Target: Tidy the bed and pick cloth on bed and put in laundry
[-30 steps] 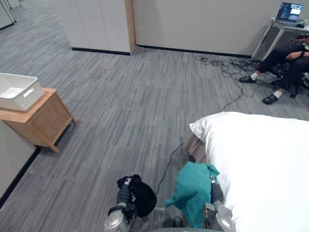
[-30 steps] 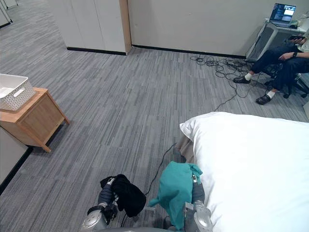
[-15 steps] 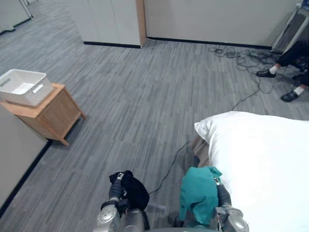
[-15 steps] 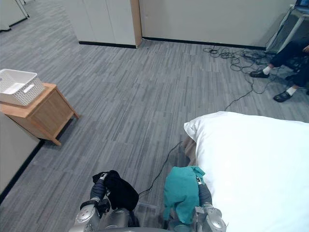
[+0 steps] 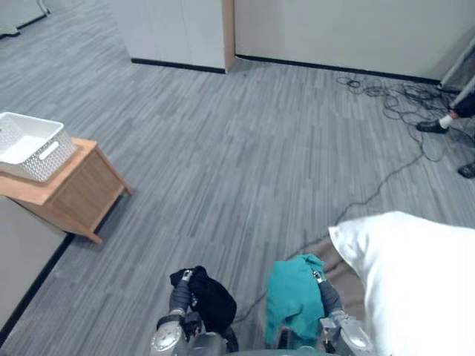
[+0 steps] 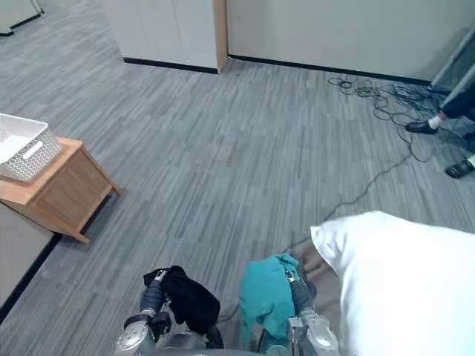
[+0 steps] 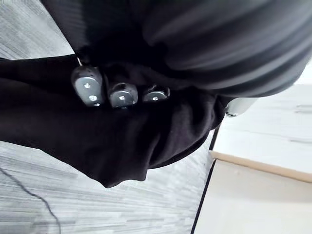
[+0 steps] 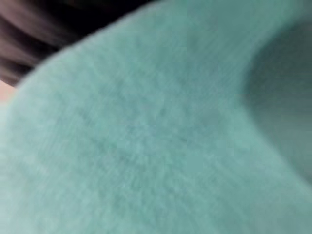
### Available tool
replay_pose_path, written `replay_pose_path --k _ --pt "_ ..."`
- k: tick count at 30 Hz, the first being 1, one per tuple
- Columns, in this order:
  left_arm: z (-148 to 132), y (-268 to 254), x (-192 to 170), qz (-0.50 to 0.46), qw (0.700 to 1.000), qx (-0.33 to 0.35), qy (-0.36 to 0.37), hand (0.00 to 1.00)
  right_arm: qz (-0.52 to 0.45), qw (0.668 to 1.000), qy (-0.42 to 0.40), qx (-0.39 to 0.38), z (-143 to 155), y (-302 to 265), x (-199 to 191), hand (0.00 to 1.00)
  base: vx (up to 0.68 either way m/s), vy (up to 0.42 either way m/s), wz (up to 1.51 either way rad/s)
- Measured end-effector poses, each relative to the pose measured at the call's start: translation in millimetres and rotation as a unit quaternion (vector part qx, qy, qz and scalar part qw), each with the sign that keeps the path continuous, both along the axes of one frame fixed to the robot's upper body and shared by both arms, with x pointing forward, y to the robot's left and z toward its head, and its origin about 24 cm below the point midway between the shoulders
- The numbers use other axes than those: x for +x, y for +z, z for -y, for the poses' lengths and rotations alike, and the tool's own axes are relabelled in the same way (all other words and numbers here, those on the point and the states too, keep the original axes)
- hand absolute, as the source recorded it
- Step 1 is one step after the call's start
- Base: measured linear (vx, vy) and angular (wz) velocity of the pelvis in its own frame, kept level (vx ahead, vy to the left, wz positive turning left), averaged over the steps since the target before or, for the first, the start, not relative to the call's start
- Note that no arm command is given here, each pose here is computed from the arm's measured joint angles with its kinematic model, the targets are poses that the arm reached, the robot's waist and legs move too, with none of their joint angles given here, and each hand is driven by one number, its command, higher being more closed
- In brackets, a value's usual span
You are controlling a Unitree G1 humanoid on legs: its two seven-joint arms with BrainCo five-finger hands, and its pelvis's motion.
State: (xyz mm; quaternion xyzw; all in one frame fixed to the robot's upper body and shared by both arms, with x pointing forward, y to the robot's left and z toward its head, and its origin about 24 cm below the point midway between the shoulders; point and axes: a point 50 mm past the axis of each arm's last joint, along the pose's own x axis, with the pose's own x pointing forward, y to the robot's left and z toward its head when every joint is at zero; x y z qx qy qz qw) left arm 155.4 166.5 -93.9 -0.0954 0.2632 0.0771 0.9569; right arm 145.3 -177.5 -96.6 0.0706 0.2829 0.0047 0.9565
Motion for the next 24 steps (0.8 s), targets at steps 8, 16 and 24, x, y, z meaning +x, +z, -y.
replay_pose_path --k 8,16,24 --pt "-27.7 -3.0 -13.5 -0.014 0.999 0.031 0.016 1.0 0.019 1.0 0.002 0.0 2.1 10.0 -5.2 1.0 0.59 -0.314 0.92" --pt "-2.1 -18.7 -36.7 -0.051 0.995 -0.037 0.074 1.0 0.051 0.997 0.058 -0.026 12.0 26.1 35.7 1.0 0.65 -0.473 -0.02" --pt "-0.1 4.5 -16.6 0.015 0.995 -0.04 0.095 1.0 0.054 0.994 0.092 -0.036 8.1 32.6 30.8 1.0 0.54 -0.226 0.45"
